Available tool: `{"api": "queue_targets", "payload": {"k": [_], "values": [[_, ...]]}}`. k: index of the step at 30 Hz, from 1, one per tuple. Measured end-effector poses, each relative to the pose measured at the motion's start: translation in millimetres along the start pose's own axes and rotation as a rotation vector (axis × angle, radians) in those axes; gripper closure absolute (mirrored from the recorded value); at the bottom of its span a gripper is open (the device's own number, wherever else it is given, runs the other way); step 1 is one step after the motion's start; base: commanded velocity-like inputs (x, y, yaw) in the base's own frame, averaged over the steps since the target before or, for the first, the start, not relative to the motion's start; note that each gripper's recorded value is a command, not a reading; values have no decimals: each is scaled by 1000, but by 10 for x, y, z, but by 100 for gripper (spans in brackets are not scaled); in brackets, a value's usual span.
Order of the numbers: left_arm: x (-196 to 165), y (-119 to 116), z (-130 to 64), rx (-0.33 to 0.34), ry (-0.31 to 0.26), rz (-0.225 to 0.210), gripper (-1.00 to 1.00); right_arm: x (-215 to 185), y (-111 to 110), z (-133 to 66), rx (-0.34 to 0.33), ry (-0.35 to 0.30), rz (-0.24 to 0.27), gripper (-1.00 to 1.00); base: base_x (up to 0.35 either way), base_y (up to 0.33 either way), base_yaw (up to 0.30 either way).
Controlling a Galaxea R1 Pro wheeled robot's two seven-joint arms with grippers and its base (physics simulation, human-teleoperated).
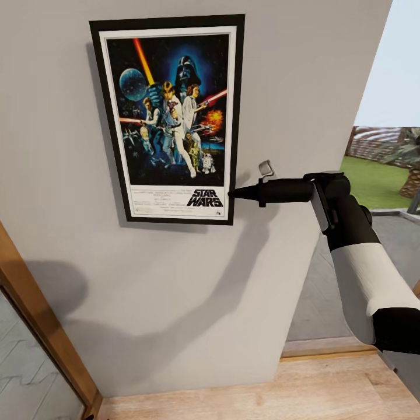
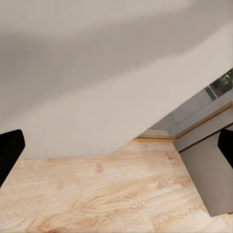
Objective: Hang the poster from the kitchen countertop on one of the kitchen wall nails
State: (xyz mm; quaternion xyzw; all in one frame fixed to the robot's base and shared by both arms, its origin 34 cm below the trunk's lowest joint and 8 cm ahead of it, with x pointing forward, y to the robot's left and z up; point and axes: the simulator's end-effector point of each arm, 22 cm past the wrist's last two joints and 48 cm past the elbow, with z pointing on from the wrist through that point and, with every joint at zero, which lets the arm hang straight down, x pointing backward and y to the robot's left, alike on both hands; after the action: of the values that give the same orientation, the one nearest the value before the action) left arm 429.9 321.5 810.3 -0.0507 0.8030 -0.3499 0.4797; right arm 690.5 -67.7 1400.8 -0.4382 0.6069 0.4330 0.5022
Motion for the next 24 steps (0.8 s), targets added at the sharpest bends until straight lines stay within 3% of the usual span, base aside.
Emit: {"api": "queue_targets", "payload": {"k": [24], "values": [[0, -2, -2, 0, 0, 0, -100, -4, 6, -2, 0, -1, 0, 100, 52, 0, 0]]}}
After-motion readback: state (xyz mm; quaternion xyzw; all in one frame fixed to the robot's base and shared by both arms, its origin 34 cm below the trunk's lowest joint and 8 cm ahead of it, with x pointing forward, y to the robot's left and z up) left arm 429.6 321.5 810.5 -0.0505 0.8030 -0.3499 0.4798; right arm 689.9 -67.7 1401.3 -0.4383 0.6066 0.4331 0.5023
